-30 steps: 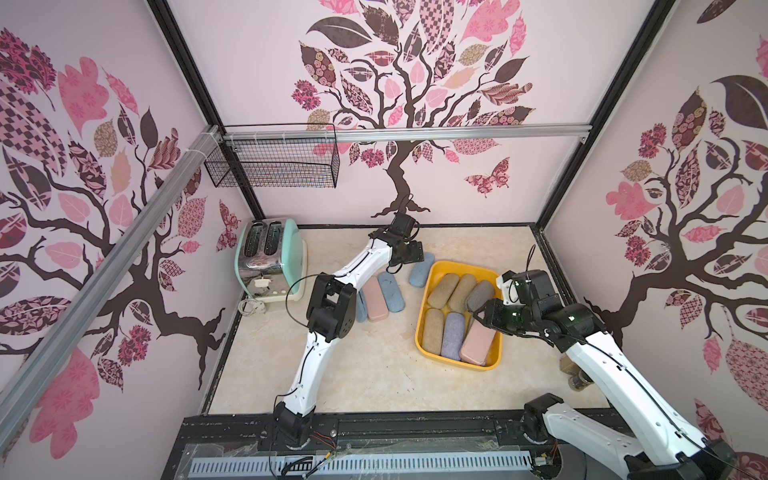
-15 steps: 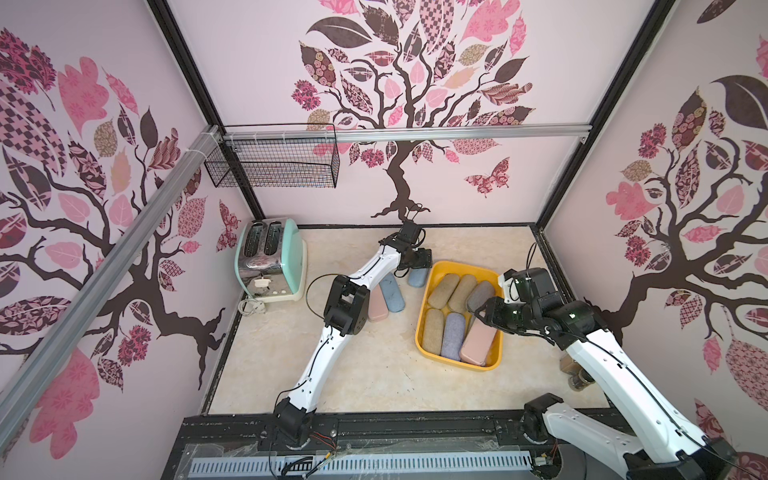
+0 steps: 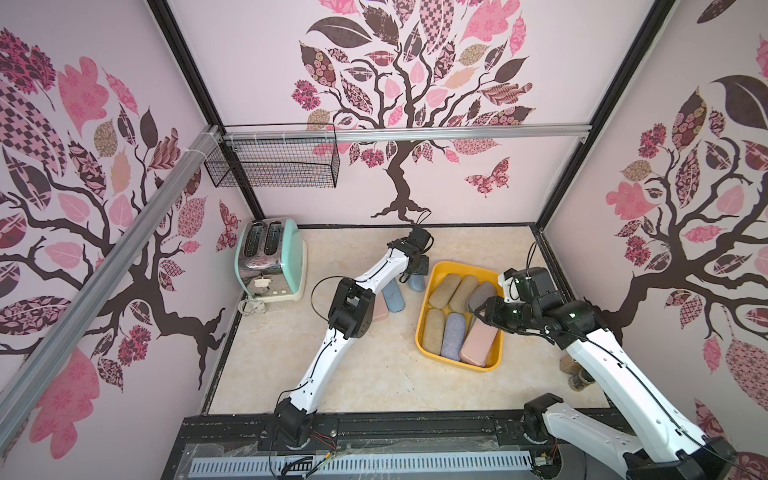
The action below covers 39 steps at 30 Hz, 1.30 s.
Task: Put the glasses cases into the storage boxes
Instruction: Pick up the glasses case at the center of the board, then place the glasses case in the storage box.
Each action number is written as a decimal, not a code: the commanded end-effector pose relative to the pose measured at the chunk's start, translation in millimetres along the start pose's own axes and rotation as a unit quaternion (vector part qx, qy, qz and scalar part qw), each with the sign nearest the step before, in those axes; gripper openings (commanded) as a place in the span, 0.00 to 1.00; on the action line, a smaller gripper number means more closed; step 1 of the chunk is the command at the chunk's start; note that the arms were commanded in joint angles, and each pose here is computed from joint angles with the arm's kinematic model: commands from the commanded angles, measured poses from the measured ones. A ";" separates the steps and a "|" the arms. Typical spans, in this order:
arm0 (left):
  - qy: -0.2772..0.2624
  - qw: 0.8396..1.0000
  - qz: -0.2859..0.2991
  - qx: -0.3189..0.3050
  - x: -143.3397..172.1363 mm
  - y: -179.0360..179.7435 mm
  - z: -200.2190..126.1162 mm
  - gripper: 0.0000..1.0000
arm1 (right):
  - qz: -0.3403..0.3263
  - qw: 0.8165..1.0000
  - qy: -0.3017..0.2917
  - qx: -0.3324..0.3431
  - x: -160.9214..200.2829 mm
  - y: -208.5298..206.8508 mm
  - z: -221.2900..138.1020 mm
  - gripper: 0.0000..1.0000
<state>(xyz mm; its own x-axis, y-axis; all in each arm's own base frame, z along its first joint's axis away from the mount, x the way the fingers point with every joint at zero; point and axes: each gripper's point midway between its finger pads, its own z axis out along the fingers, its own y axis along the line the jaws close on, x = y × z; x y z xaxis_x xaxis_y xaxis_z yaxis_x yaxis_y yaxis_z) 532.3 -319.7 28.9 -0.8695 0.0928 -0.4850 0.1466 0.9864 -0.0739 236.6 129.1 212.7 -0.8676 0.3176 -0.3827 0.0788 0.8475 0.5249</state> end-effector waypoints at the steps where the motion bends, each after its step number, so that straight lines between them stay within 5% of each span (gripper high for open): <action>1: 0.044 0.998 0.008 -0.042 28.4 24.2 3.5 0.65 | -0.004 1.000 -0.010 -0.012 -7.4 10.7 -6.0 0.42; 18: -0.033 0.997 -0.048 0.056 -24.8 -3.1 -92.1 0.54 | -0.004 0.999 -0.043 -0.001 -16.2 7.6 -17.3 0.42; 23: -0.046 0.989 -0.067 0.126 -34.4 -22.3 -153.1 0.54 | -0.005 0.997 -0.069 0.021 -27.6 4.5 -26.9 0.42; 29: -0.013 0.976 -0.032 0.214 15.4 -71.9 -211.5 0.54 | 0.001 0.993 -0.110 0.034 -47.3 8.9 -46.7 0.43; 35: 0.023 0.968 0.000 0.250 84.9 -119.3 -222.9 0.53 | 0.002 0.991 -0.127 0.031 -51.8 12.4 -59.4 0.44; 39: 0.031 0.966 0.004 0.257 85.3 -133.2 -206.9 0.53 | 0.005 0.992 -0.126 0.025 -49.3 12.5 -60.0 0.44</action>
<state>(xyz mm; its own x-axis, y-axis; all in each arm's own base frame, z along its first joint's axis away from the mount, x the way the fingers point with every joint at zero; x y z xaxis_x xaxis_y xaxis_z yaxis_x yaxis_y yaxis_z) 320.3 -410.8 183.4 -0.8899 0.1649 -0.4252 0.3750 0.7953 -0.4764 256.2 102.6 277.2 -0.7263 0.4060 -0.5546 0.1067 0.8637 0.4926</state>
